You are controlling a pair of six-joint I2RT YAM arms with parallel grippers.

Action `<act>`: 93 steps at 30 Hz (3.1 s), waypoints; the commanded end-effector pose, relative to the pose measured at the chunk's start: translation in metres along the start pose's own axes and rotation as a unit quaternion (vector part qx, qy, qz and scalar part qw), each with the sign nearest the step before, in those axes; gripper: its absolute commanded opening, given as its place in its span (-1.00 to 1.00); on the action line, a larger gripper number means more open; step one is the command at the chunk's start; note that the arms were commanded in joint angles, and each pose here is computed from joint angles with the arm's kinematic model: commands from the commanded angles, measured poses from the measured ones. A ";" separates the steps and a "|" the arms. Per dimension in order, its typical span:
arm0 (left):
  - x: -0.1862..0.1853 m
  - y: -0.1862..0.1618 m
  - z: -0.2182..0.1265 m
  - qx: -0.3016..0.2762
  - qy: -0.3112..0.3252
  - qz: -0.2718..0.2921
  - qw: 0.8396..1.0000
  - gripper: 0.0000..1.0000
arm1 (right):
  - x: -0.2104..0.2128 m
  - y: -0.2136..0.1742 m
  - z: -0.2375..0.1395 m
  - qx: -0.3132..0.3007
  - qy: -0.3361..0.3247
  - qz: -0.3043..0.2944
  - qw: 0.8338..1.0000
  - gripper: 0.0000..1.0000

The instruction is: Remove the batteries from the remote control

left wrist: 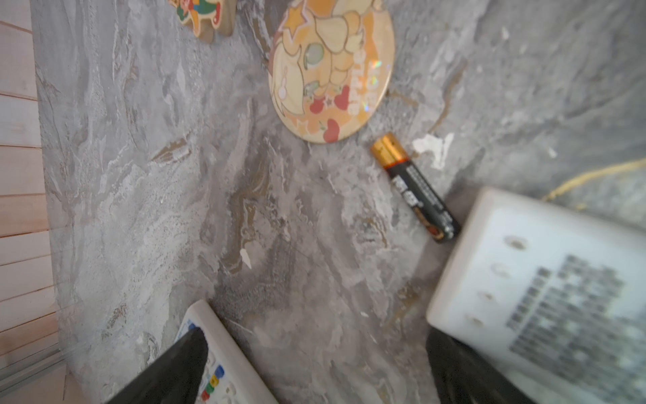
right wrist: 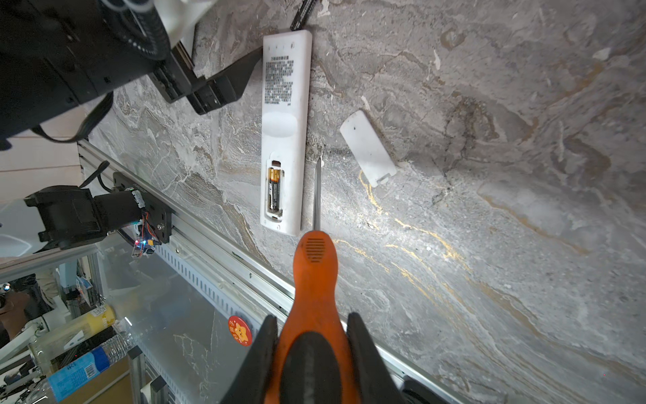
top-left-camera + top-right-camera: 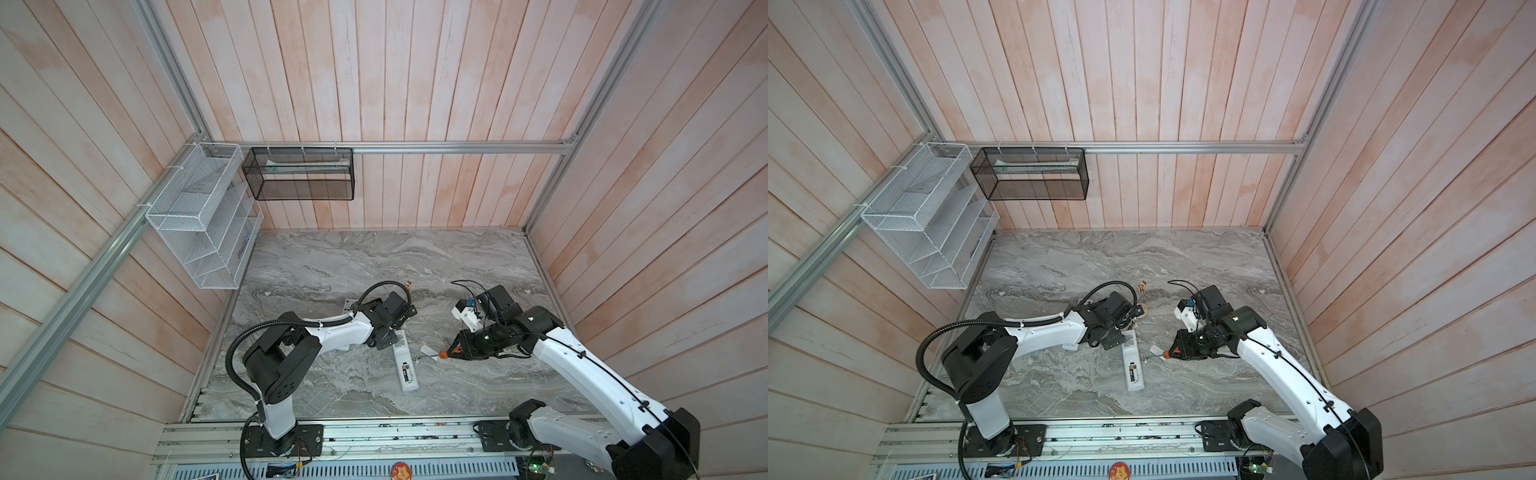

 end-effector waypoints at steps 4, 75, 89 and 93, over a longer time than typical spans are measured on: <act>-0.035 -0.012 0.026 0.036 -0.076 0.044 0.996 1.00 | 0.009 -0.013 0.009 0.017 0.028 0.000 0.999 -1.00; -0.126 0.027 -0.047 -0.057 -0.218 -0.126 0.966 0.14 | 0.025 -0.011 -0.047 -0.062 0.036 -0.028 0.997 -1.00; -0.100 0.086 -0.027 -0.101 -0.200 -0.071 0.972 -0.06 | 0.023 0.001 -0.066 -0.091 0.028 -0.022 0.995 -1.00; -0.091 0.094 -0.029 -0.116 -0.195 -0.070 0.971 -0.06 | 0.021 0.002 -0.072 -0.098 0.020 -0.016 0.995 -1.00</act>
Point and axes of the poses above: each gripper's point midway between its finger pads, its own z axis out along the fingers, its own x axis along the line the jaws close on, y = z × x, the point moved 2 cm from there along -z, back along the fingers, and after that the axes turned 14 degrees about z, right-handed, at the moved point
